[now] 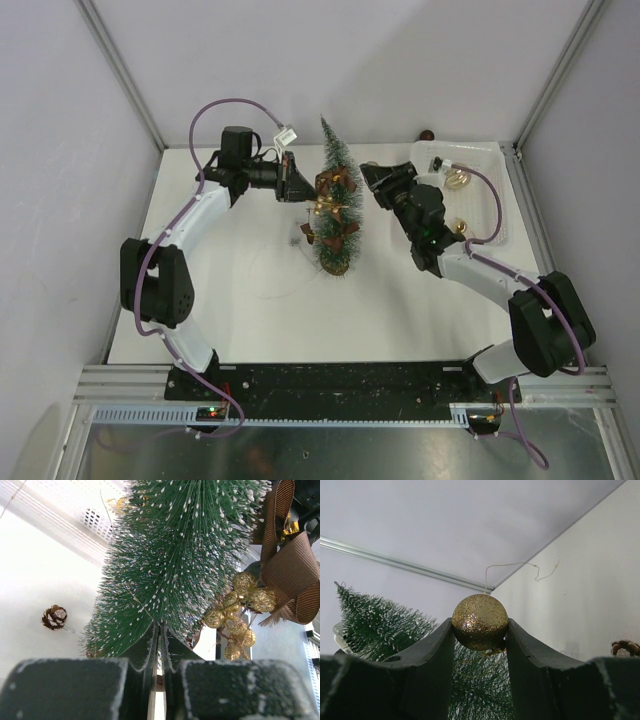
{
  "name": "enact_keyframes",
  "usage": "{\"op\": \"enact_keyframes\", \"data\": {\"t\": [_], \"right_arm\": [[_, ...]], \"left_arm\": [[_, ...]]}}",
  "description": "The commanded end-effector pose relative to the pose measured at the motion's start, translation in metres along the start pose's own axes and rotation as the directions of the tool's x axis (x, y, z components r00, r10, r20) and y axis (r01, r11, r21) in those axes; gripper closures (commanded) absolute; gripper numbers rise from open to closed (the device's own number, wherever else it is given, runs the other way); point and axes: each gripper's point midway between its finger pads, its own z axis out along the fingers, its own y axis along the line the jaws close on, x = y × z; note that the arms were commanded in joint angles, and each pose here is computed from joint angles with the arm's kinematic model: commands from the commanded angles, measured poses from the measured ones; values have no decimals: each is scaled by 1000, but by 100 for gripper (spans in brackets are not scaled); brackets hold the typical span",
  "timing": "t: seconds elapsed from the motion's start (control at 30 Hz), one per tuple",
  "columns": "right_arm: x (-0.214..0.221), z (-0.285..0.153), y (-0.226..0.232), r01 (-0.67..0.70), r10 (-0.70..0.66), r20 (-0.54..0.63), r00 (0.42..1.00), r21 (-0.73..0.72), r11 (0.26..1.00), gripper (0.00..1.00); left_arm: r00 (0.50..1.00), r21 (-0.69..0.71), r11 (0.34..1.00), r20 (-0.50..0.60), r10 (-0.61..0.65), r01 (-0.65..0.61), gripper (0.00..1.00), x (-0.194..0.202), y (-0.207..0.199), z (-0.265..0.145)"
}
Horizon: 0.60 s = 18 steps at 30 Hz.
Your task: Decorate the small christmas tree
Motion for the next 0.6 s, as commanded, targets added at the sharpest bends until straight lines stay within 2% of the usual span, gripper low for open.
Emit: {"op": "enact_keyframes", "data": {"t": [0.0,0.57], "right_arm": [[-13,-8,14,-6,7,49,999,-29,1000,88],[-5,-13,2,-2,2,20,1000,-6,1000,87]], "left_arm": [[997,28,997,24,73,-74,92,-18,-16,-2],[997,27,997,25,77,-77,94,-18,-18,-3]]}}
